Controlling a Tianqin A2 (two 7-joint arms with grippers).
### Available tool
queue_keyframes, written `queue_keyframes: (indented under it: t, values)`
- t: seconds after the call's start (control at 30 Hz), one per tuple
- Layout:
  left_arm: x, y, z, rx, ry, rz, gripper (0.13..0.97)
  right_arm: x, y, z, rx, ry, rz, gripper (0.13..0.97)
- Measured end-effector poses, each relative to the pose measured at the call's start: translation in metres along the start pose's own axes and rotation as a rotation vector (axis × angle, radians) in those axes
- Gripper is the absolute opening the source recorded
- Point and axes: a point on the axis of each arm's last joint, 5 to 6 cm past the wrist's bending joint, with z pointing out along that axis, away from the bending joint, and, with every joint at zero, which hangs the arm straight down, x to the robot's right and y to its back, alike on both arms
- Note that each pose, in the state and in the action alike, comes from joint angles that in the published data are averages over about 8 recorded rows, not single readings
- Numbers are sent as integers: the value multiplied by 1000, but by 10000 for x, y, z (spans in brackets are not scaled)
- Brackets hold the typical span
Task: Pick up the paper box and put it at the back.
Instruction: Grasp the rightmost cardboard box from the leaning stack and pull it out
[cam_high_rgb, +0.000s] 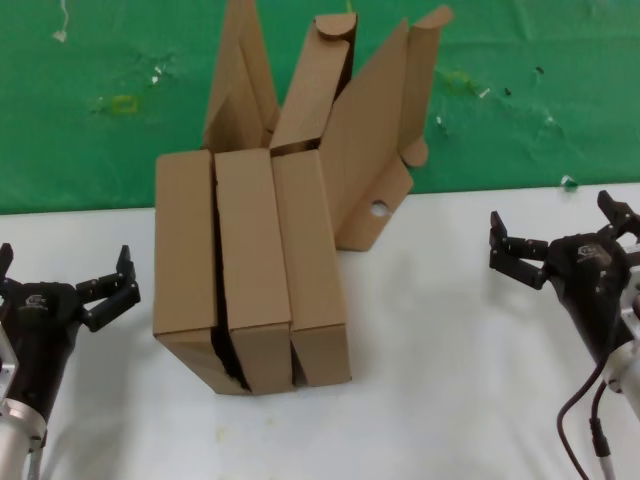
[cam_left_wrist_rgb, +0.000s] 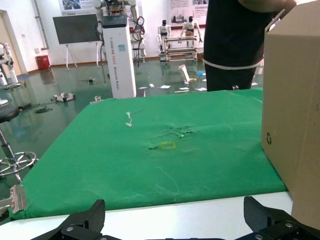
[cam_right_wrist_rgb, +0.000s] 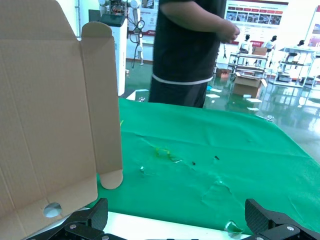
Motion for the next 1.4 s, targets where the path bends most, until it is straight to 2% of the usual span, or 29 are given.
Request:
queue_keyframes:
  t: [1.03, 1.2, 1.4]
  values:
    - [0, 0, 0, 0, 0, 0, 964, 13, -7, -5, 1, 1, -10, 966]
    - [0, 0, 0, 0, 0, 0, 956, 84, -71, -61, 14, 18, -91, 966]
    - [0, 0, 0, 0, 0, 0, 953, 182, -256, -245, 56, 29, -285, 966]
